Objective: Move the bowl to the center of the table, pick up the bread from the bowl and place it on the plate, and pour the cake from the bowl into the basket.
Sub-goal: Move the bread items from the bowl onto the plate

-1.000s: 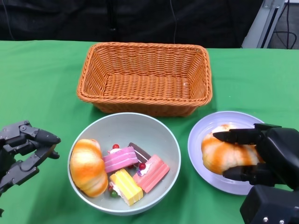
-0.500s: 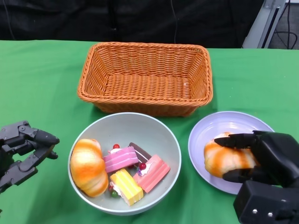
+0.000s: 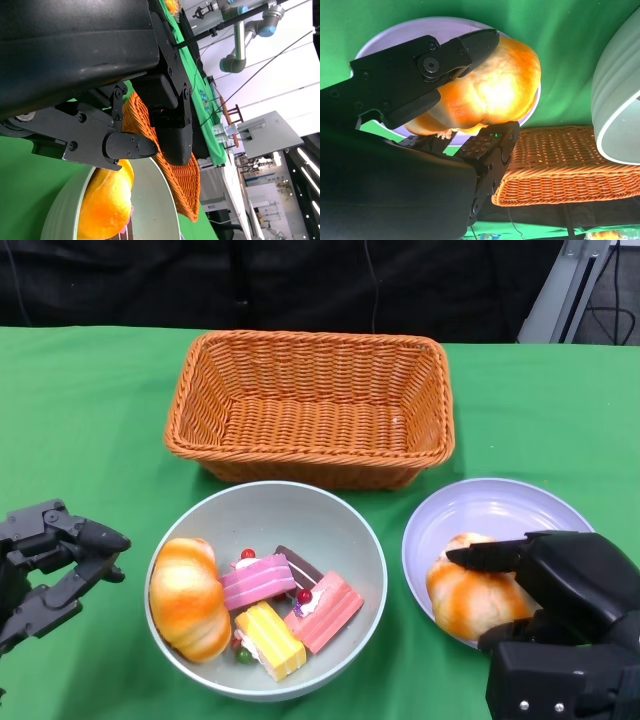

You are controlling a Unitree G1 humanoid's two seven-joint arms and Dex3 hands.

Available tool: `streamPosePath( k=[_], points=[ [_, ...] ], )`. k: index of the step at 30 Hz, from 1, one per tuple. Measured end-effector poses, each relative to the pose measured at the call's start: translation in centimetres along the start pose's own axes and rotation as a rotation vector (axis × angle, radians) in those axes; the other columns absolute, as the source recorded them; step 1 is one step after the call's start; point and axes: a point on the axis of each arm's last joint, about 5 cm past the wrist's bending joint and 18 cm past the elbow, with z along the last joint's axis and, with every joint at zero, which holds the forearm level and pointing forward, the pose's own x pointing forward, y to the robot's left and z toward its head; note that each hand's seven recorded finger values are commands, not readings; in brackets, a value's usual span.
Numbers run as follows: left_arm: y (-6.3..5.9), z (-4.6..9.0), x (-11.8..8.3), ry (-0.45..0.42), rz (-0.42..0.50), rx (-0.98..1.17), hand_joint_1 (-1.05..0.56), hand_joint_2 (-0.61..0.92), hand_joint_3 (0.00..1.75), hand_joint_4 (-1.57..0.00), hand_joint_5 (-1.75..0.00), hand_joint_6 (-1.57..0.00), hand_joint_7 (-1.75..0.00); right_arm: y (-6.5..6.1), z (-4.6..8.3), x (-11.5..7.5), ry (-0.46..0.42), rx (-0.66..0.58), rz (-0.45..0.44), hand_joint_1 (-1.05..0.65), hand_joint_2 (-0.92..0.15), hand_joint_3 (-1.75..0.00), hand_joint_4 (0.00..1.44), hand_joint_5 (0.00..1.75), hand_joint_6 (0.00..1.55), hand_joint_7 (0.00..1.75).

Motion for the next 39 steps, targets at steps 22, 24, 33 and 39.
streamPosePath(
  k=[22, 24, 33, 39],
  points=[
    [0.0, -0.2, -0.1, 0.006, 0.002, 0.001, -0.11, 0.92, 0.33, -0.79, -1.26, -0.94, -0.77, -0.9, 0.6, -0.5, 0.074, 0.02, 0.073, -0.64, -0.92, -0.02, 0.09, 0.0, 0.4, 0.0],
    [0.0, -0.2, -0.1, 0.005, 0.002, 0.001, -0.11, 0.92, 0.33, -0.79, -1.26, -0.94, -0.78, -1.0, 0.7, -0.5, 0.084, 0.045, 0.087, -0.64, -0.92, -0.03, 0.11, 0.01, 0.43, 0.02],
    [0.0, -0.2, -0.1, 0.002, 0.001, 0.004, -0.12, 0.92, 0.31, -0.79, -1.27, -0.94, -0.78, -1.2, 0.8, -0.6, 0.098, 0.066, 0.088, -0.62, -0.92, -0.06, 0.28, 0.08, 0.44, 0.0],
    [0.0, -0.2, -0.1, 0.002, 0.001, 0.005, -0.12, 0.92, 0.31, -0.78, -1.27, -0.94, -0.78, -1.3, 0.7, -0.5, 0.11, 0.067, 0.073, -0.61, -0.92, -0.05, 0.29, 0.08, 0.44, 0.0]
  ],
)
